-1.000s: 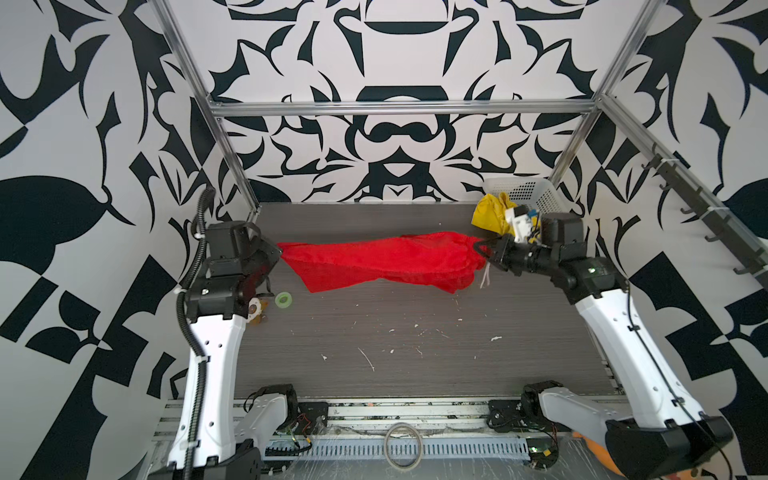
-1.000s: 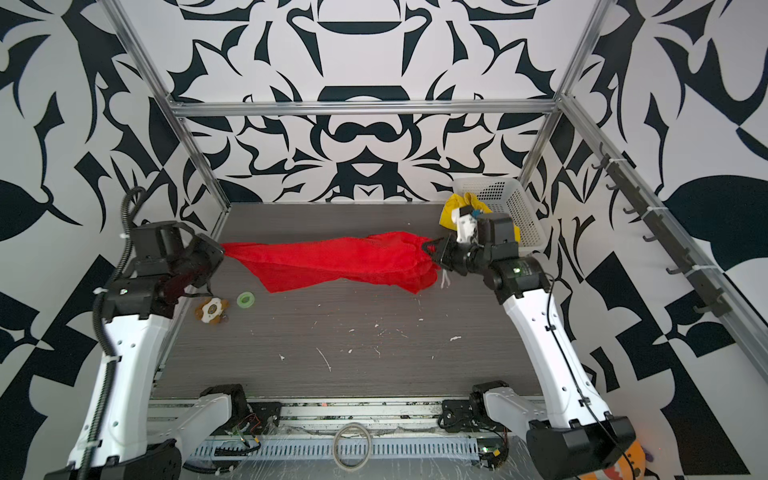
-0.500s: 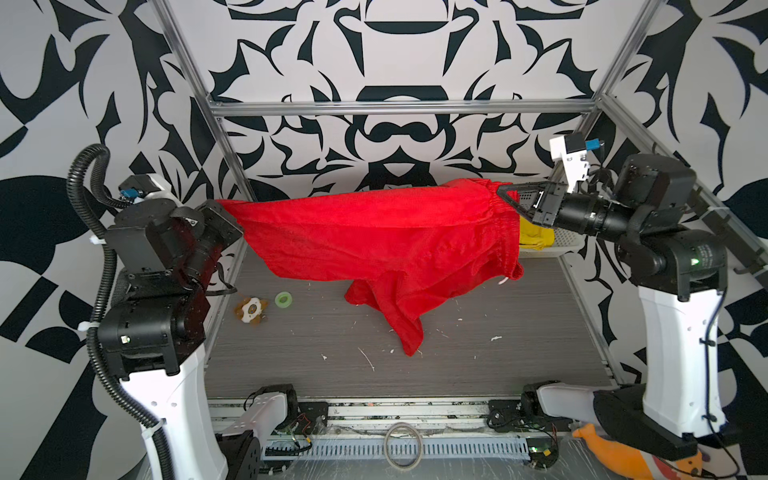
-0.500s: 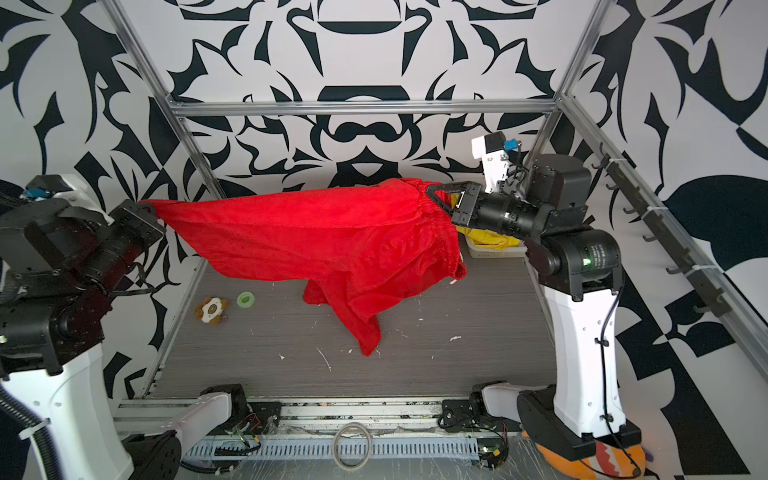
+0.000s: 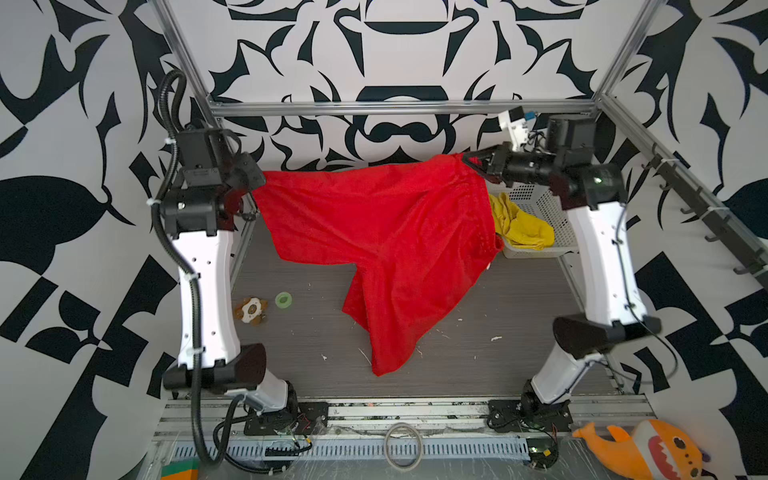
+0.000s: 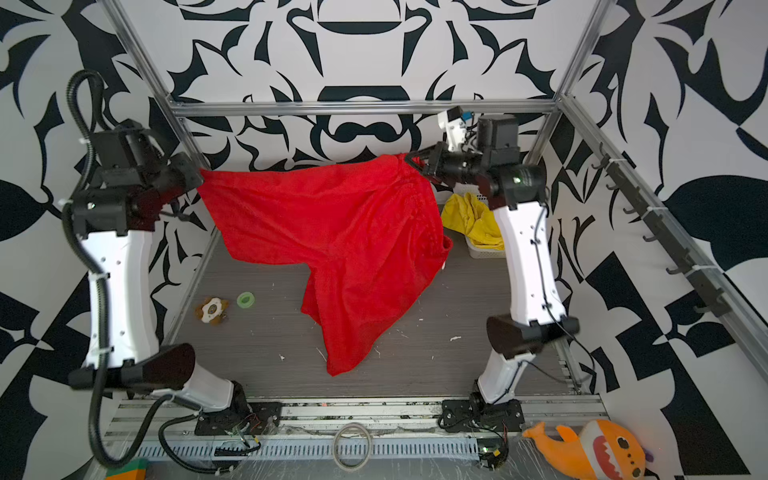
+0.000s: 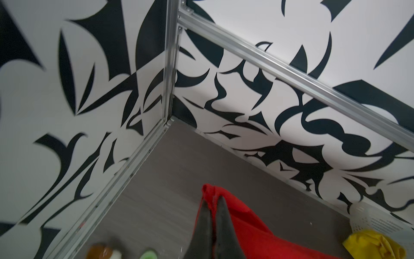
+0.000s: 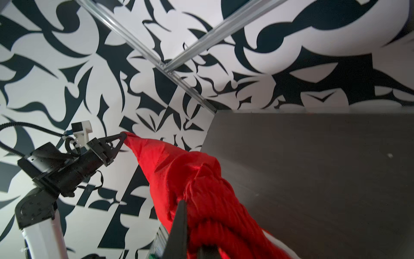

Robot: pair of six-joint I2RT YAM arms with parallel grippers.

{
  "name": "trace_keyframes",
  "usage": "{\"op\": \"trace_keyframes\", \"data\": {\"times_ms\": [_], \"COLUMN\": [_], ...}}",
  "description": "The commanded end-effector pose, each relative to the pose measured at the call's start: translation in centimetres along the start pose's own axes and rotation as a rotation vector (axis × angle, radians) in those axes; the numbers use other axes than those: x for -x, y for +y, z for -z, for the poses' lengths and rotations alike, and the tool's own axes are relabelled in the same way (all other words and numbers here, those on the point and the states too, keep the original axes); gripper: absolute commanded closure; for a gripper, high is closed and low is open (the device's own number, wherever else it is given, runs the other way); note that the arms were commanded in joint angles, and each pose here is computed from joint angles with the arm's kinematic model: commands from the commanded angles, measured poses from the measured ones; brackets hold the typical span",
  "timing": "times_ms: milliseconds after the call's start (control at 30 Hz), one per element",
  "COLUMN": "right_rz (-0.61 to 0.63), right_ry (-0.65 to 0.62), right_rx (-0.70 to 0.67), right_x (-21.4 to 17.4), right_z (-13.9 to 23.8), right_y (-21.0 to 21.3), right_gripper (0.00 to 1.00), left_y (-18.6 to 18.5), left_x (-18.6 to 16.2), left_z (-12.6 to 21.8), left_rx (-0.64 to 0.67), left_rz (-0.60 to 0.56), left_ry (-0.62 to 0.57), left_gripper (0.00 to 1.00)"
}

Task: Fold and stack the shorts
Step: 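Lift the red shorts high with both grippers and stretch them out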

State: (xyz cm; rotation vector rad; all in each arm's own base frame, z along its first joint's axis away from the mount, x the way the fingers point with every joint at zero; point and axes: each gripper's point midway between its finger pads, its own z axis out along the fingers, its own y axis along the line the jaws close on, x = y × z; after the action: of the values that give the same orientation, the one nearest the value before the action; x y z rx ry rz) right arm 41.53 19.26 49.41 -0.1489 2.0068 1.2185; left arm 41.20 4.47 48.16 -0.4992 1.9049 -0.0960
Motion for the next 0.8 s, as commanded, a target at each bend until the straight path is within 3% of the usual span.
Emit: {"op": "trace_keyframes", "data": {"times_ms": [0, 133, 233, 500, 633, 767], "right_rz": [0.086, 0.087, 0.164, 0.278, 0.321, 0.326], "right_ry": [-0.099, -0.15, -0.16, -0.156, -0.188, -0.21], "right_rx": [0.084, 0.247, 0.216, 0.125, 0.115, 0.099], "right_x": [4.2, 6.6, 5.8, 0.2, -1.0, -0.9], "right_z": [-1.3, 0.3, 2.6, 9.4, 12.1, 12.5], "right_y": [0.9, 3.7, 5.4, 9.1, 11.3, 11.4], "right_gripper": [1.0, 1.0, 1.0, 1.0, 1.0, 1.0], "left_y": [-1.4, -2.8, -2.9, -0.1, 1.0, 1.3], "left_x": [4.5, 8.4, 9.5, 7.5, 6.3, 4.6], "left_z": [0.3, 3.6, 7.7, 18.9, 21.0, 18.8], "left_rx": [-0.049, -0.132, -0.171, -0.152, -0.125, -0.1], "left_rz": [-0.031, 0.008, 0.019, 0.003, -0.015, -0.033], "left_ry": [-0.118, -0.263, -0.366, -0.481, -0.48, -0.403], "left_gripper": [1.0, 1.0, 1.0, 1.0, 1.0, 1.0]}}
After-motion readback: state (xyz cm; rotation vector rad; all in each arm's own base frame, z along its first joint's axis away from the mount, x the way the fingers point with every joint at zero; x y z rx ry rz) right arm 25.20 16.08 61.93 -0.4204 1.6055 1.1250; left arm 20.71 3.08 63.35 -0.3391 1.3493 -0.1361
